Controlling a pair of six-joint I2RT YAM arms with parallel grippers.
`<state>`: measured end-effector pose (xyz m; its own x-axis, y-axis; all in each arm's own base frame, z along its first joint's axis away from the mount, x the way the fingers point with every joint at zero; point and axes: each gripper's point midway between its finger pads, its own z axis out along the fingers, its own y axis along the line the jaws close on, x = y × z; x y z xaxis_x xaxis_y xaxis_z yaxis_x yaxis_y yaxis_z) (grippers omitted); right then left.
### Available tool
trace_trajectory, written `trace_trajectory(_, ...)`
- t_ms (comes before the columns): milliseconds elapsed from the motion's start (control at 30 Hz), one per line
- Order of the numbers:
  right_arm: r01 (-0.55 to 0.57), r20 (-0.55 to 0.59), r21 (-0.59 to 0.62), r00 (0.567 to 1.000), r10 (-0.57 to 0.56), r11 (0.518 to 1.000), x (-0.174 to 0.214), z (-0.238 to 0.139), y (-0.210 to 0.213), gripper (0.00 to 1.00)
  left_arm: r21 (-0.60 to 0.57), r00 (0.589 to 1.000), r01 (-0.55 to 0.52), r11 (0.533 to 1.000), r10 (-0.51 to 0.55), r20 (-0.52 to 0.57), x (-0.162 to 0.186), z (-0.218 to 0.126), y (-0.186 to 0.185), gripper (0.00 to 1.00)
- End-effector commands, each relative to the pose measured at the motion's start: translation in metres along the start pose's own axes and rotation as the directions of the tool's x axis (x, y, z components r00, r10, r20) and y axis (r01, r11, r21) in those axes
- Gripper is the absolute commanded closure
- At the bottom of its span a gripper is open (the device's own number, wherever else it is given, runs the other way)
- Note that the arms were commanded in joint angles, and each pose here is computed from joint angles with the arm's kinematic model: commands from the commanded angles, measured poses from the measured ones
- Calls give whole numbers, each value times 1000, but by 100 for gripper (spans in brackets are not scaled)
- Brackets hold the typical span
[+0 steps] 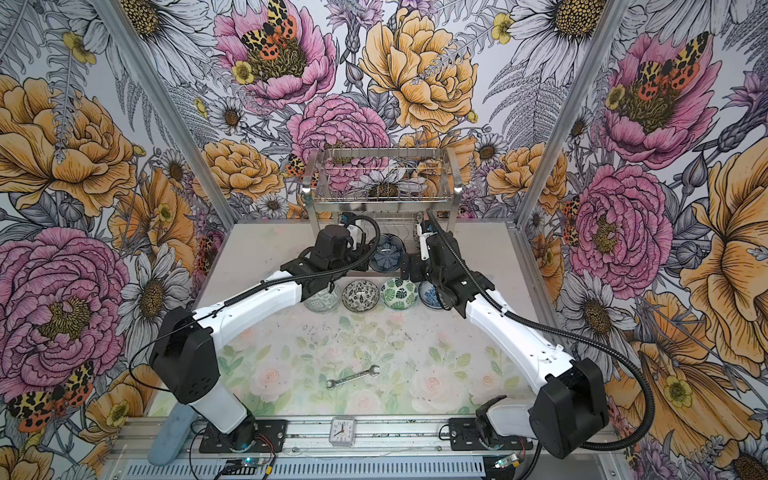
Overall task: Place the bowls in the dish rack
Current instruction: 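Close the right gripper on the dark blue bowl rim while the left gripper holds it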
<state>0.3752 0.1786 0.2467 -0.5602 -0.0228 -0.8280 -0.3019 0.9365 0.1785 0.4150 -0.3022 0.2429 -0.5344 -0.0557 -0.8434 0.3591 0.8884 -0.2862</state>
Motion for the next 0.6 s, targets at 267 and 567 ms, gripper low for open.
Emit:
trace_trajectory(267, -85, 36, -35, 996, 86, 996, -14, 23, 13, 15, 68, 986, 50, 996, -60, 159, -41, -20, -17, 100)
trace_trajectory(567, -175, 41, -76, 983, 178, 982, -18, 51, 22, 53, 81, 982, 46, 996, -60, 181, -43, -30, -18, 100)
